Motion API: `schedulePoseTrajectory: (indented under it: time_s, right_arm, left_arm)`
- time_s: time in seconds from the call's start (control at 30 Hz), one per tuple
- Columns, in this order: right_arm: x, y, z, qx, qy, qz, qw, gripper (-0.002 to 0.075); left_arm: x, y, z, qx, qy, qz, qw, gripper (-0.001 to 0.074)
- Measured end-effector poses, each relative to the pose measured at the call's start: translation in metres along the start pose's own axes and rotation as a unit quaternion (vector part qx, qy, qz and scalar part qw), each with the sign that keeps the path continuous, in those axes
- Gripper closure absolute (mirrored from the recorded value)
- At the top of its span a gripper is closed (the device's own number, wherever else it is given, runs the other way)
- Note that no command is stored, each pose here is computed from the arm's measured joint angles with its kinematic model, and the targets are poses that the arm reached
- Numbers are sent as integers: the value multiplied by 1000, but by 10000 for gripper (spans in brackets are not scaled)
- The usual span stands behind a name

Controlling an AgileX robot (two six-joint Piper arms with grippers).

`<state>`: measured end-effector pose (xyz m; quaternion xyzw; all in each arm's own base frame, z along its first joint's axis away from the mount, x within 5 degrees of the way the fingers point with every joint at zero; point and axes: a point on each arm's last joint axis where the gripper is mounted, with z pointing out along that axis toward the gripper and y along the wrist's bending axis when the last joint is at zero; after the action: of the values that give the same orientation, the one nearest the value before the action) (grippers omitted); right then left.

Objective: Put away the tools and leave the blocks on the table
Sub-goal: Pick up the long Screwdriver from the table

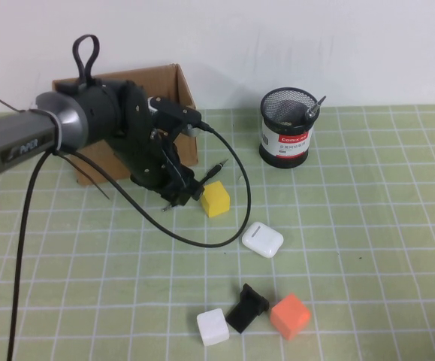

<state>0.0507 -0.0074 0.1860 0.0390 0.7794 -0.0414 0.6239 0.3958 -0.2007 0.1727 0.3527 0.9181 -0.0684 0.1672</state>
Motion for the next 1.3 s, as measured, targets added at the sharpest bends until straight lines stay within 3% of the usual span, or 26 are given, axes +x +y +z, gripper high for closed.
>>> schedulePoseTrajectory:
  time_s: [0.3,0.53,0.97,1.03,1.17,1.3]
  right_arm:
    - [0,0,0,0,0,0,1000,732]
    - [0,0,0,0,0,0,1000,732]
    - [0,0,0,0,0,0,1000,732]
    - [0,0,0,0,0,0,1000,732]
    - [0,0,0,0,0,0,1000,732]
    - [0,0,0,0,0,0,1000,732]
  left_arm:
    - [-4,3,12,-9,-15,-1,1000,422]
    - [0,1,17,10,15,-6,1000,470]
    - [-1,3,26,12,17,-7,1000,482]
    - [-1,3,26,13,18,-5,1000,518]
    - [0,3,26,14,21,7,1000,678]
    - [0,2,20,19,25,14,999,725]
